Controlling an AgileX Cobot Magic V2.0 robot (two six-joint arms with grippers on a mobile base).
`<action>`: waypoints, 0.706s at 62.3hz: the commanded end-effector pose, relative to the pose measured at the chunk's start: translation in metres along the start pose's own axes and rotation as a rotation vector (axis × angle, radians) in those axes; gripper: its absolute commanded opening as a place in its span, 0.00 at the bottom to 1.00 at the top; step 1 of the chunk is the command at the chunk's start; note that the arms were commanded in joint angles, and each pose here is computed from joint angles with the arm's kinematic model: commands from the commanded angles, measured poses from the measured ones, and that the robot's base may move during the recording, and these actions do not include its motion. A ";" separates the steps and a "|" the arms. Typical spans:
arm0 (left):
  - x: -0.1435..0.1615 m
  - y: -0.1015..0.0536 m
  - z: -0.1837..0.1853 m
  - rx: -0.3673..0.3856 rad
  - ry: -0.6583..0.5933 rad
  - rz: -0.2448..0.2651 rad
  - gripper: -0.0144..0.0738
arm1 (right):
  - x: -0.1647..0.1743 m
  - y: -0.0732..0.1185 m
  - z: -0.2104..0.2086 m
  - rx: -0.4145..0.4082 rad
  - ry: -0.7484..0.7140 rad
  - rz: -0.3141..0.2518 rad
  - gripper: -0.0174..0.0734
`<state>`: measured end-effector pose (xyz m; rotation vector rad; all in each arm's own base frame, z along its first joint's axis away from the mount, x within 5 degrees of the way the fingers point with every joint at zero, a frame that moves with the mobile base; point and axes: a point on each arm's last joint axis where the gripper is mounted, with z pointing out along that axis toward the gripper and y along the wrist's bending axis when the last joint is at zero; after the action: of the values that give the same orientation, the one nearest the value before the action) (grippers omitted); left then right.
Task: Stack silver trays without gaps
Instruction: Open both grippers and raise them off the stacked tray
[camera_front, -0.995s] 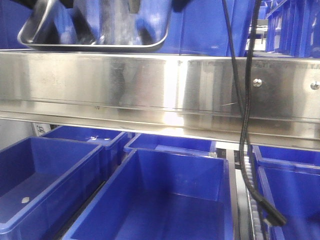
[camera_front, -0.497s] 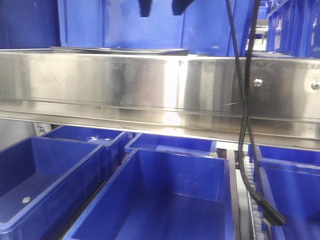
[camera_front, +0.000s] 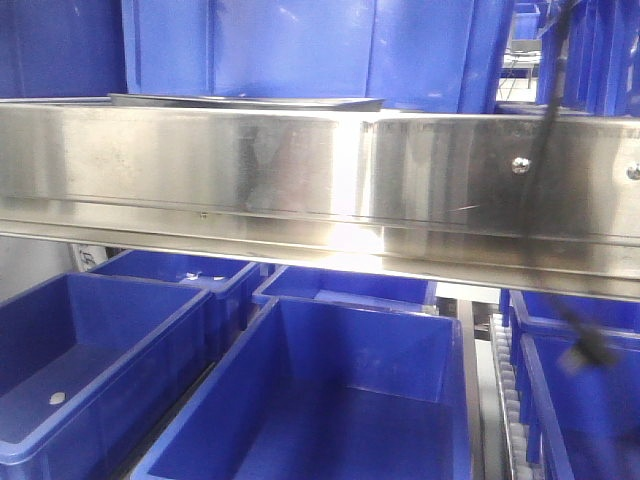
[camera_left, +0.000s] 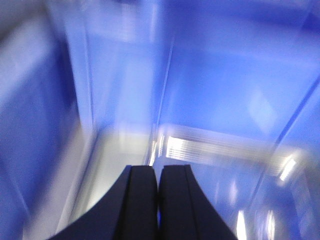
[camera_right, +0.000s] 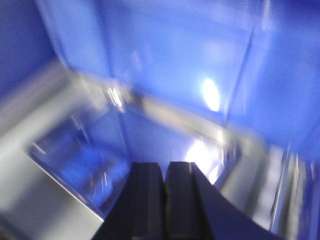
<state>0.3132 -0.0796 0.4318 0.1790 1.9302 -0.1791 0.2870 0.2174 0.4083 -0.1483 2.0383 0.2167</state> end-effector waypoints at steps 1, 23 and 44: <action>-0.015 -0.002 -0.030 0.018 -0.130 -0.006 0.17 | -0.011 0.000 -0.018 -0.011 -0.088 -0.055 0.11; 0.071 0.003 -0.117 0.054 -0.362 -0.021 0.17 | 0.017 -0.005 -0.065 -0.153 -0.173 -0.093 0.11; 0.186 0.005 -0.167 0.111 -0.625 0.061 0.17 | 0.027 -0.006 -0.075 -0.251 -0.228 -0.137 0.11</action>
<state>0.1081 -0.0340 0.3272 0.2026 1.3511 -0.2702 0.2142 0.1943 0.4134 -0.3729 1.8029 0.3667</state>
